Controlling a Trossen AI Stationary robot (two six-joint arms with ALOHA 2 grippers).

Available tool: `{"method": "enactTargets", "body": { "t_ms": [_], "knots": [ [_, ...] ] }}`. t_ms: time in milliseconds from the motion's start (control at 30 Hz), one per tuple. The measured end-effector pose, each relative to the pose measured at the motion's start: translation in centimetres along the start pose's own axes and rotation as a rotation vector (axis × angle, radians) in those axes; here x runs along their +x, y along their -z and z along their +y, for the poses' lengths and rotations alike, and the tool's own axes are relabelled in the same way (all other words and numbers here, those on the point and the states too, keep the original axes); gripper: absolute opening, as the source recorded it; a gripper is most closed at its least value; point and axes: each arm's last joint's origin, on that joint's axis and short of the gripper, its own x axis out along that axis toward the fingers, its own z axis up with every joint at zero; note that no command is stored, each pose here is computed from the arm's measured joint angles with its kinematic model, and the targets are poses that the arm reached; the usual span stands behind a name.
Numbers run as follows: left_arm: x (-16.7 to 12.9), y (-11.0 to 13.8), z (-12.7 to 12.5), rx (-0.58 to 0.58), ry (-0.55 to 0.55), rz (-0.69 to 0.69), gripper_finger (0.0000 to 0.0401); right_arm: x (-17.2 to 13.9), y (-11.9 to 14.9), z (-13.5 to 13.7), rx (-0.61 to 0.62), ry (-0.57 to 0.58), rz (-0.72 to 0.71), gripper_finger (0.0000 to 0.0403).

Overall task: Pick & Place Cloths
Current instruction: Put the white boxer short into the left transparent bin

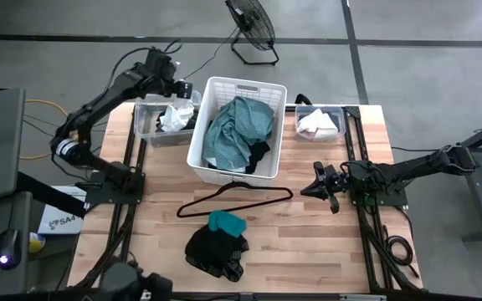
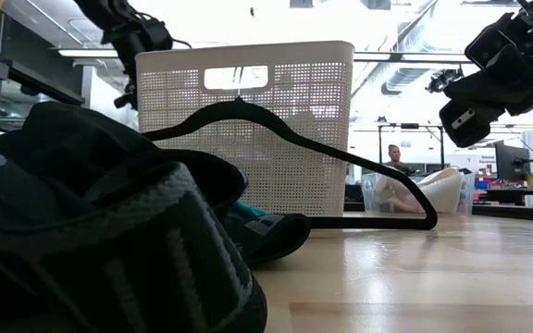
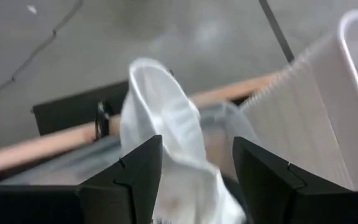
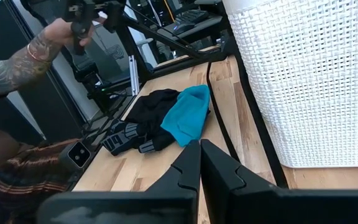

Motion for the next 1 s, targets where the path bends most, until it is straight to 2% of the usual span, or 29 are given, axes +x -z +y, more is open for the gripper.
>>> {"method": "enactTargets", "body": {
  "t_ms": [200,600,800,1000],
  "knots": [
    [1.5,-0.9,0.0,0.014,-0.068,-0.082,0.0191,0.0,0.0,0.0,0.0,0.0,0.0,0.0003],
    [4.4,-1.3,0.1,0.016,-0.107,-0.089,0.0191,0.0,0.0,0.0,0.0,0.0,0.0,0.0003],
    [4.6,-1.2,0.3,0.039,-0.16,-0.094,0.0191,0.0,0.0,0.0,0.0,-0.001,0.0,0.0003],
    [4.6,-1.1,0.3,0.029,-0.165,-0.081,0.0191,0.0,0.0,0.0,0.0,0.001,-0.001,0.0003]
  ]
}}
